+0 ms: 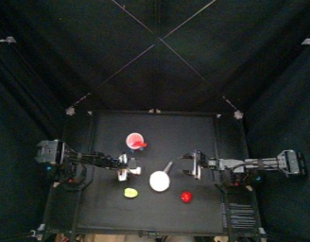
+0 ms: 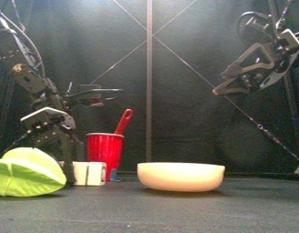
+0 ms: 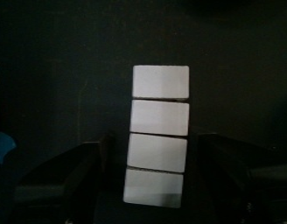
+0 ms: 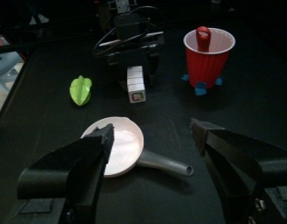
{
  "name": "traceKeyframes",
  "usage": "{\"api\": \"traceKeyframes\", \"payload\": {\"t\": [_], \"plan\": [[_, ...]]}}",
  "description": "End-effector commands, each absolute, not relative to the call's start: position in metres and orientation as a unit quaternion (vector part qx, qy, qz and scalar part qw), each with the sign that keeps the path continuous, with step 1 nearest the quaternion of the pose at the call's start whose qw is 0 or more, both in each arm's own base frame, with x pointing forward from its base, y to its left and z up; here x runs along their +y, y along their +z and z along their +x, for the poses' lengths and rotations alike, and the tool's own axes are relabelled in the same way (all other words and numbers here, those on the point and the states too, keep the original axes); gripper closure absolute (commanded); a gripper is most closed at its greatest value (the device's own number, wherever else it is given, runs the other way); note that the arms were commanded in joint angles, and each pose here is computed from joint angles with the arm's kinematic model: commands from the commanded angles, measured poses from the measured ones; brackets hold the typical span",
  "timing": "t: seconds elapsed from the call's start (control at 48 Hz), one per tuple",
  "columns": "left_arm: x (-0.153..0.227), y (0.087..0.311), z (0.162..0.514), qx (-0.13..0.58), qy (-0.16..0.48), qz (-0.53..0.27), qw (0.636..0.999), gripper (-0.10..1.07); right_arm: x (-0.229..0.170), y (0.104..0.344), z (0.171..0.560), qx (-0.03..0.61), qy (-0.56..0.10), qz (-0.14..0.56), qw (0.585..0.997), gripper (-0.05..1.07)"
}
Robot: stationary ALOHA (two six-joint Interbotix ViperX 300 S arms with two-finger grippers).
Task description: Grab sushi roll
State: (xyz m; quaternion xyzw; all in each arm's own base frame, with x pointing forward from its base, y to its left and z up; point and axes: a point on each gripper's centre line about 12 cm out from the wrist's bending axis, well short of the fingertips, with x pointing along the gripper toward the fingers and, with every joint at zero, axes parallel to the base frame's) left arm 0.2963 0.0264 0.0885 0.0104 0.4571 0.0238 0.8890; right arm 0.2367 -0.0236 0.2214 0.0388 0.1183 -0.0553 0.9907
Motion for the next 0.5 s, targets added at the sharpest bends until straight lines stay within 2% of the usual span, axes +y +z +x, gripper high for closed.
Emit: {"api": "traceKeyframes", "payload": {"t": [0.0,0.229,0.354,0.479], "plan": [[0.029,0.097,0.304,0.441,0.026,0.012,0.897,0.08,-0.023,0.226,0.238,0.109,-0.055,0.040,0.992,0.03],[0.028,0.108,0.305,0.438,0.022,0.022,0.899,0.30,-0.023,0.226,0.238,0.109,-0.055,0.040,0.992,0.03],[0.027,0.122,0.308,0.422,0.019,0.030,0.906,0.38,-0.023,0.225,0.238,0.110,-0.055,0.040,0.992,0.03],[0.026,0.133,0.308,0.405,0.018,0.034,0.914,0.42,-0.023,0.225,0.238,0.110,-0.055,0.040,0.992,0.03]]}}
